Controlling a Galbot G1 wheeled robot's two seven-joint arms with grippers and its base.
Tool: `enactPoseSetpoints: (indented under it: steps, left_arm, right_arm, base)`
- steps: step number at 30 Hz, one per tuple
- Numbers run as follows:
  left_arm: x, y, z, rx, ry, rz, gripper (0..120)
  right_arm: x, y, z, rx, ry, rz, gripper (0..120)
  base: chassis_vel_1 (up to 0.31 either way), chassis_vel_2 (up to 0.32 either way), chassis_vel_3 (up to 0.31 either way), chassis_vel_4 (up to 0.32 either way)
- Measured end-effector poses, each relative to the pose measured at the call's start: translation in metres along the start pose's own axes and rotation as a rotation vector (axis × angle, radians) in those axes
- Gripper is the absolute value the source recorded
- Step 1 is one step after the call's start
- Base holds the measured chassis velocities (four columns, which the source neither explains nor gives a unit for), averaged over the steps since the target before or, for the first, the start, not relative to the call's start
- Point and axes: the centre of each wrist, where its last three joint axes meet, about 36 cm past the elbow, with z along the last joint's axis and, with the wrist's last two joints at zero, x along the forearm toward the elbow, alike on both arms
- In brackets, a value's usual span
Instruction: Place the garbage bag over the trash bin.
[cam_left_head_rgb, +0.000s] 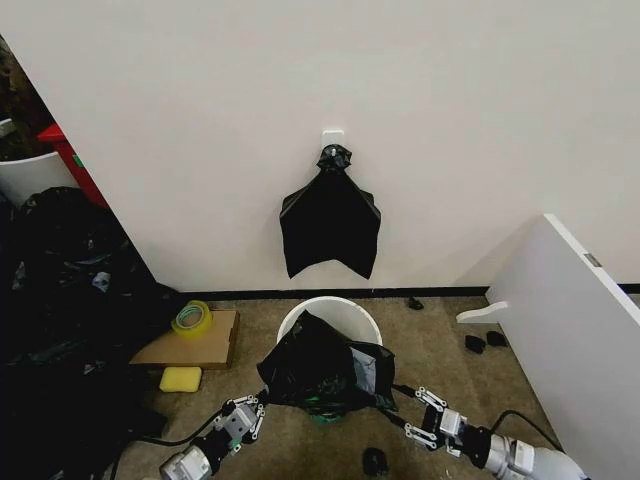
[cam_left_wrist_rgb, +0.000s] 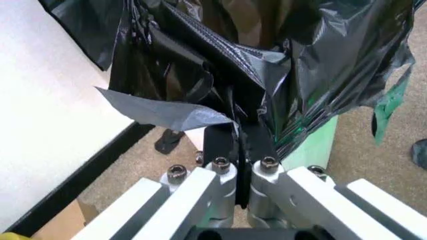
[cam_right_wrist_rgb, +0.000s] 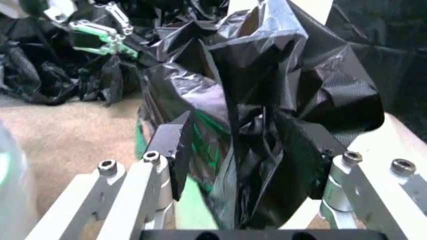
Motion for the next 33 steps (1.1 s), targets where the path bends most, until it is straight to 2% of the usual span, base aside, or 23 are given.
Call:
enactPoseSetpoints:
  steps: [2, 4, 7, 9, 10, 11, 13, 20, 23, 26, 33]
  left_arm:
    - [0.0, 0.0, 0.0, 0.0, 0.0, 0.0, 0]
    - [0.0, 0.0, 0.0, 0.0, 0.0, 0.0, 0]
    - [-0.001, -0.001, 0.001, -0.001, 0.003, -0.001, 0]
    - [-0.001, -0.001, 0.001, -0.001, 0.003, 0.0, 0]
    - [-0.001, -0.002, 0.001, -0.001, 0.003, 0.0, 0]
    - [-0.001, -0.002, 0.001, -0.001, 0.003, 0.0, 0]
    - [-0.002, -0.003, 0.001, 0.0, 0.0, 0.001, 0]
    - [-0.002, -0.003, 0.002, 0.0, 0.003, 0.002, 0]
    - [-0.002, -0.003, 0.006, -0.001, 0.01, -0.003, 0]
    - [-0.002, -0.003, 0.007, -0.001, 0.012, -0.006, 0]
    - [-0.003, -0.004, 0.009, -0.001, 0.014, -0.004, 0]
  right_arm:
    - [-0.003, 0.0, 0.0, 0.0, 0.002, 0.018, 34]
    - [-0.003, 0.0, 0.0, -0.001, 0.002, 0.025, 30]
    - [-0.003, 0.0, 0.0, -0.019, -0.004, 0.041, 15]
    - [-0.003, 0.0, 0.0, -0.023, -0.006, 0.043, 14]
    - [-0.003, 0.0, 0.0, -0.03, -0.01, 0.048, 8]
    - [-0.003, 0.0, 0.0, -0.03, -0.01, 0.048, 8]
    - [-0.004, 0.001, 0.0, -0.042, -0.013, 0.054, 0]
    - [-0.004, 0.002, 0.003, -0.056, 0.001, 0.093, 0]
    - [-0.001, 0.0, 0.006, -0.068, 0.04, 0.221, 0]
    - [0.004, -0.004, 0.012, -0.068, 0.068, 0.261, 0]
    - [0.012, -0.009, 0.024, -0.072, 0.092, 0.29, 0]
  base:
    - [0.0, 0.0, 0.0, 0.0]
    - [0.0, 0.0, 0.0, 0.0]
    - [0.0, 0.0, 0.0, 0.0]
    - [0.0, 0.0, 0.0, 0.0]
    - [0.0, 0.0, 0.0, 0.0]
    - [0.0, 0.0, 0.0, 0.0]
    - [0.0, 0.0, 0.0, 0.0]
    - [0.0, 0.0, 0.0, 0.0]
    - [0.0, 0.0, 0.0, 0.0]
    - [0.0, 0.0, 0.0, 0.0]
    - [0.0, 0.0, 0.0, 0.0]
